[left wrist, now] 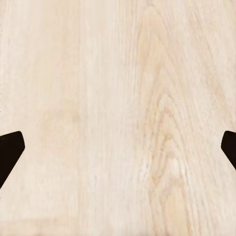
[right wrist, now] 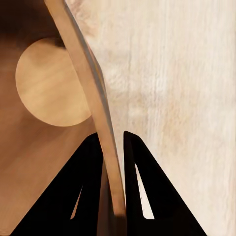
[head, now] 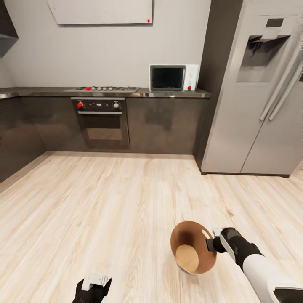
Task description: Put the three can of soda from the living room inside the tash can in the kitchen.
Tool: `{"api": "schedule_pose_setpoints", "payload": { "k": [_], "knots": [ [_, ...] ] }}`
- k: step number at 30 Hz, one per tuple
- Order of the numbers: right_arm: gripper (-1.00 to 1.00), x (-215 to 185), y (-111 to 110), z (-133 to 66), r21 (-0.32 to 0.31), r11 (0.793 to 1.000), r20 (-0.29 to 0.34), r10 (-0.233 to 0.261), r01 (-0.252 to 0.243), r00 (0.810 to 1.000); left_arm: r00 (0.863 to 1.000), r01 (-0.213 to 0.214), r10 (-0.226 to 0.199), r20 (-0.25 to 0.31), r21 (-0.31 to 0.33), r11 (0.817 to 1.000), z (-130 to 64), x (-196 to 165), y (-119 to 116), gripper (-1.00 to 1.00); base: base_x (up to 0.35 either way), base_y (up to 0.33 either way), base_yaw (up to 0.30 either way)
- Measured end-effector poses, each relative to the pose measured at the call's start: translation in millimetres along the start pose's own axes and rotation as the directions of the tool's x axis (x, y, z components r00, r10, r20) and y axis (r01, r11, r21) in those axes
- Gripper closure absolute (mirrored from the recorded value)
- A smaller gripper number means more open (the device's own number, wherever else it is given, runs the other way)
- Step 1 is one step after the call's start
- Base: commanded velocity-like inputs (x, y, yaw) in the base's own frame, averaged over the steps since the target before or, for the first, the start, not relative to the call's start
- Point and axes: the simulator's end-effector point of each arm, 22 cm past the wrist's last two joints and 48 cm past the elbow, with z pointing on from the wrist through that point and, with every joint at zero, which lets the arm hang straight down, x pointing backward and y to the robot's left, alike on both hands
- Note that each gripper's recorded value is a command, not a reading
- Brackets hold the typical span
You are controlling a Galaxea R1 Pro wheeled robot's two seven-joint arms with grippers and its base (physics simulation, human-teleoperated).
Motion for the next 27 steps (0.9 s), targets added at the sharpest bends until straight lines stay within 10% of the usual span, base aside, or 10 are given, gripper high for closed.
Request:
{"api": "schedule_pose_setpoints", "payload": {
  "k": [11, 27],
  "knots": [
    [1.00, -13, 19, -18.3, -0.124, 0.992, 0.084, -0.007, 0.017, 0.996, 0.999, 0.018, -0.018, -0.048, -0.009, 1.000, 5.4, -22, 5, -1.00, 0.000, 0.000, 0.000],
    [1.00, -5, -3, -38.6, -0.104, 0.995, 0.096, 0.004, 0.006, 0.995, 1.000, 0.015, -0.015, -0.015, -0.014, 1.000, -2.4, -49, 5, -1.00, 0.000, 0.000, 0.000]
  ]
}}
